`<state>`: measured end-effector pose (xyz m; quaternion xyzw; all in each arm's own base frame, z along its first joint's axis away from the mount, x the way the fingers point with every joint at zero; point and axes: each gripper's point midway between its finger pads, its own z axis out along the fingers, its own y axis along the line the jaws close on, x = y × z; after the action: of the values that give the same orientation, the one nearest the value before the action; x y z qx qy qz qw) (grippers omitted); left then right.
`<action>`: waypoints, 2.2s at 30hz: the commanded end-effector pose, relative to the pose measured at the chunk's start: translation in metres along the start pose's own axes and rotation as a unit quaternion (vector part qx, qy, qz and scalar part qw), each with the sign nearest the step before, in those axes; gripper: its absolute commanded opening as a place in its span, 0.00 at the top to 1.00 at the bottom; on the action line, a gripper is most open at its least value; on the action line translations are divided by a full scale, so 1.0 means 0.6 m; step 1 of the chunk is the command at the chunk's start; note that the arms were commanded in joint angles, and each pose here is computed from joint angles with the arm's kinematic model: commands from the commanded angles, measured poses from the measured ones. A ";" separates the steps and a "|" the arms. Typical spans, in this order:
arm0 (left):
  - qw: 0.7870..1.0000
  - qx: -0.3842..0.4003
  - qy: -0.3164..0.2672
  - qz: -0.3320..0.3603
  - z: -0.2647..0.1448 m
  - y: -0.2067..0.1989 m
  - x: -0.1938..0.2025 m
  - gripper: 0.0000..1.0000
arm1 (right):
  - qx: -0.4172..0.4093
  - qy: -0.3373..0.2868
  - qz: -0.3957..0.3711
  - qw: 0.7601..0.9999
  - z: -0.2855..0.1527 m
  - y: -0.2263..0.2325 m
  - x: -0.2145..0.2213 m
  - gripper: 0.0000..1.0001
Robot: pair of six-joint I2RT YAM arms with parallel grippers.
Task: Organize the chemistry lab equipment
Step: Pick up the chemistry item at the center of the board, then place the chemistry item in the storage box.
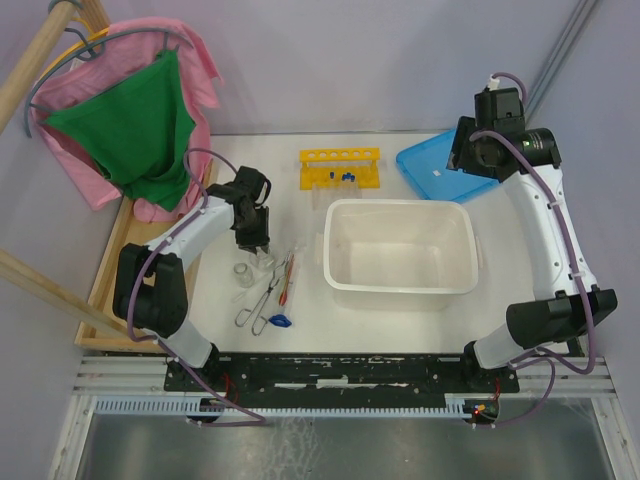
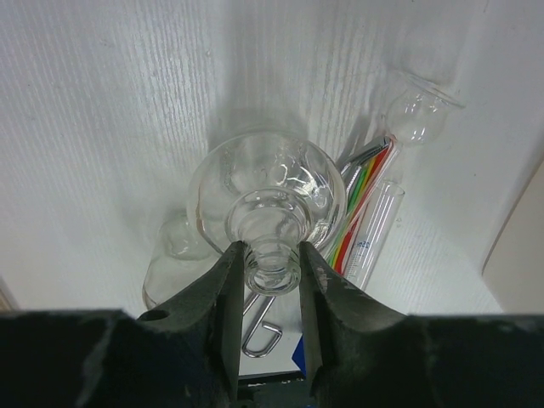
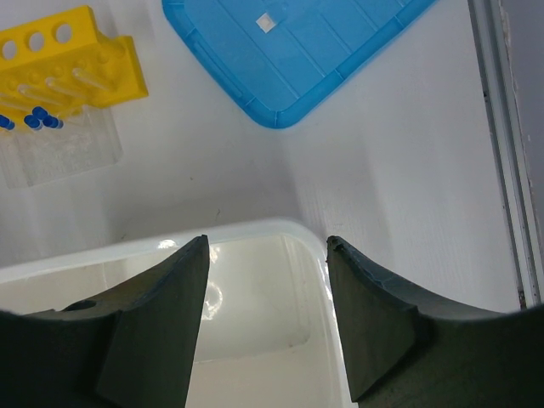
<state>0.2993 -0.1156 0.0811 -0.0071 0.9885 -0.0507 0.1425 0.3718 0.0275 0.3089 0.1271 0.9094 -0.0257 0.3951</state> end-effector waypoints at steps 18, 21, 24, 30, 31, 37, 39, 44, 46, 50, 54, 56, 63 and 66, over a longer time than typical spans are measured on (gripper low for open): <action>0.979 0.081 -0.180 0.056 -0.266 -0.165 -0.149 0.97 | -0.006 -0.029 0.008 1.000 -0.011 -0.004 -0.015 0.34; 0.970 0.102 -0.208 0.077 -0.312 -0.213 -0.150 0.97 | -0.005 -0.031 0.011 0.999 -0.010 -0.005 -0.016 0.34; 0.963 0.133 -0.207 0.108 -0.337 -0.269 -0.134 0.97 | -0.006 -0.032 0.016 0.999 -0.011 -0.004 -0.017 0.34; 0.957 0.161 -0.175 0.165 -0.326 -0.350 -0.089 0.97 | 0.000 -0.038 0.019 0.999 -0.017 -0.010 -0.019 0.34; 0.957 0.160 -0.170 0.171 -0.318 -0.356 -0.083 0.97 | 0.004 -0.041 0.020 0.999 -0.019 -0.014 -0.019 0.34; 0.957 0.153 -0.159 0.186 -0.274 -0.374 -0.084 0.97 | 0.019 -0.053 0.025 0.998 -0.033 -0.034 -0.013 0.34; 0.958 0.151 -0.153 0.190 -0.258 -0.379 -0.084 0.97 | 0.026 -0.052 0.022 0.998 -0.035 -0.041 -0.008 0.34; 0.957 0.164 -0.132 0.200 -0.222 -0.405 -0.079 0.97 | 0.038 -0.055 0.021 0.998 -0.043 -0.058 0.000 0.33; 0.957 0.162 -0.121 0.205 -0.209 -0.411 -0.071 0.97 | 0.043 -0.058 0.021 0.997 -0.046 -0.063 0.002 0.32; 0.956 0.163 -0.113 0.215 -0.198 -0.421 -0.059 0.97 | 0.045 -0.060 0.022 0.997 -0.048 -0.068 0.004 0.32; 0.952 0.165 -0.107 0.235 -0.190 -0.440 -0.043 0.97 | 0.042 -0.059 0.026 0.997 -0.047 -0.067 0.004 0.32; 0.951 0.168 -0.099 0.242 -0.182 -0.452 -0.035 0.97 | 0.042 -0.058 0.026 0.997 -0.045 -0.065 0.003 0.32; 0.948 0.165 -0.080 0.260 -0.143 -0.482 -0.016 0.97 | 0.051 -0.065 0.034 0.996 -0.054 -0.072 -0.004 0.32; 0.943 0.178 -0.087 0.268 -0.148 -0.514 -0.023 0.97 | 0.062 -0.067 0.035 0.995 -0.055 -0.080 -0.002 0.32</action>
<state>0.2747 -0.3801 0.1680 0.2621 0.9367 -0.1390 0.1859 0.3388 -0.0028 0.3083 0.1593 0.8939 -0.0632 0.4143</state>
